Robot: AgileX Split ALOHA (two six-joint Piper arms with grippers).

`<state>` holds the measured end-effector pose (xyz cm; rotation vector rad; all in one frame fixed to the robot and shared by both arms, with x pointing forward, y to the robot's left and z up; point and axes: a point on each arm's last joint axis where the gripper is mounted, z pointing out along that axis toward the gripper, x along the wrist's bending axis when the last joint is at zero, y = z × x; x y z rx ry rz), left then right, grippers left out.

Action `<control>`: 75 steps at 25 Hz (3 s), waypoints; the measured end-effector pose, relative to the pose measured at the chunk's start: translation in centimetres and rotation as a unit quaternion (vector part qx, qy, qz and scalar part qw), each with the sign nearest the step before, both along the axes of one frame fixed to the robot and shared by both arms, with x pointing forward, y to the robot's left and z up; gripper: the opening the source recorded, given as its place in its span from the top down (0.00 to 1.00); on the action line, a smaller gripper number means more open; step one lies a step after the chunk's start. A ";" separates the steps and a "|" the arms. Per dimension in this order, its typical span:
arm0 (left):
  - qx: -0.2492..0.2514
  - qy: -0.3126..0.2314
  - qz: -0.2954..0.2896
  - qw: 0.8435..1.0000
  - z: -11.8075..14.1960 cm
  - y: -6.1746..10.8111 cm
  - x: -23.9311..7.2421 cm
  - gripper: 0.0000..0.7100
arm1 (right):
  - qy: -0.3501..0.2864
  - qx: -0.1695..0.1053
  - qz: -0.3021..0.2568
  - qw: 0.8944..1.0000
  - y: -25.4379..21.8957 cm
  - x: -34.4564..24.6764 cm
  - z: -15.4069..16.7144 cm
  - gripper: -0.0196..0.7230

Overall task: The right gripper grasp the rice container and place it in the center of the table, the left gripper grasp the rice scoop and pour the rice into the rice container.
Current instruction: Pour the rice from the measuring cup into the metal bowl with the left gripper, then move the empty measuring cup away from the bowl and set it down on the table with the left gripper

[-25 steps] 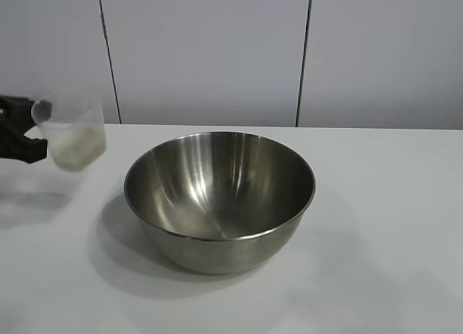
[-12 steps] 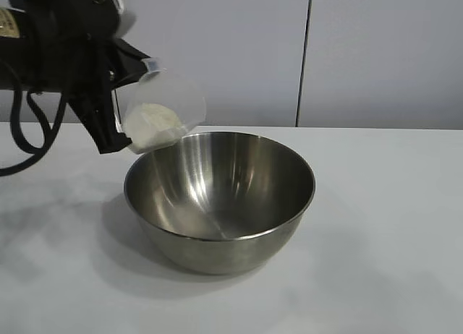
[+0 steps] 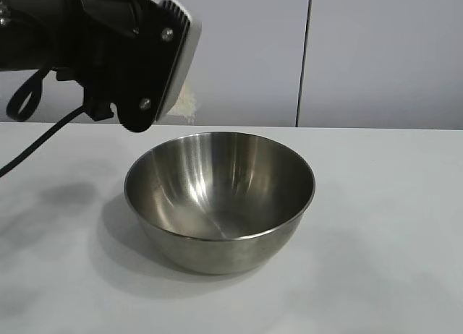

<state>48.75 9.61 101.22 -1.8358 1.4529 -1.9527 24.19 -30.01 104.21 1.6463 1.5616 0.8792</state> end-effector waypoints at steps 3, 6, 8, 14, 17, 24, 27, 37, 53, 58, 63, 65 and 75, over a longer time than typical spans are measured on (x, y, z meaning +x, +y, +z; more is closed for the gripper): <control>0.002 -0.001 0.000 1.000 0.0 0.0 0.0 0.99 | 0.000 0.000 0.000 1.000 0.0 0.0 0.0 0.36; 0.000 0.000 0.004 1.000 0.0 0.1 0.0 0.99 | 0.001 0.000 0.000 1.000 0.0 0.0 0.0 0.36; -0.001 0.001 0.005 1.000 0.0 0.1 0.0 0.99 | 0.001 0.000 0.000 1.000 0.0 0.0 0.0 0.36; -0.051 0.034 0.021 0.998 0.0 0.2 0.1 0.99 | 0.001 0.000 0.000 1.000 0.0 0.0 0.0 0.36; -0.198 0.110 0.068 0.972 0.2 0.5 0.3 0.99 | 0.001 0.000 0.000 1.000 0.0 0.0 0.0 0.36; -0.606 0.244 0.164 0.739 1.4 4.4 3.0 0.99 | 0.001 0.000 0.000 1.000 0.0 0.0 0.0 0.36; -0.716 0.283 0.202 0.605 1.0 7.2 4.4 0.99 | 0.001 0.000 0.000 1.000 0.0 0.0 0.0 0.36; -0.821 0.361 0.269 0.350 -3.9 16.5 3.8 0.99 | 0.000 0.000 0.000 1.000 0.0 0.0 0.0 0.36; -0.801 0.432 0.253 0.330 -12.6 18.4 2.6 0.99 | 0.000 0.000 0.000 1.000 0.0 0.0 0.0 0.36; -0.774 0.442 0.287 0.352 -15.0 18.4 2.5 0.99 | 0.000 0.000 0.000 1.000 0.0 0.0 0.0 0.36; -0.764 0.438 0.304 0.363 -16.2 18.6 2.5 0.99 | 0.000 0.000 0.000 1.000 0.0 0.0 0.0 0.36; -0.761 0.439 0.313 0.360 -16.8 18.7 2.4 0.99 | 0.001 0.000 0.000 1.000 0.0 0.0 0.0 0.36; -0.764 0.441 0.314 0.350 -17.1 18.6 2.3 0.77 | 0.001 0.000 0.000 1.000 0.0 0.0 0.0 0.36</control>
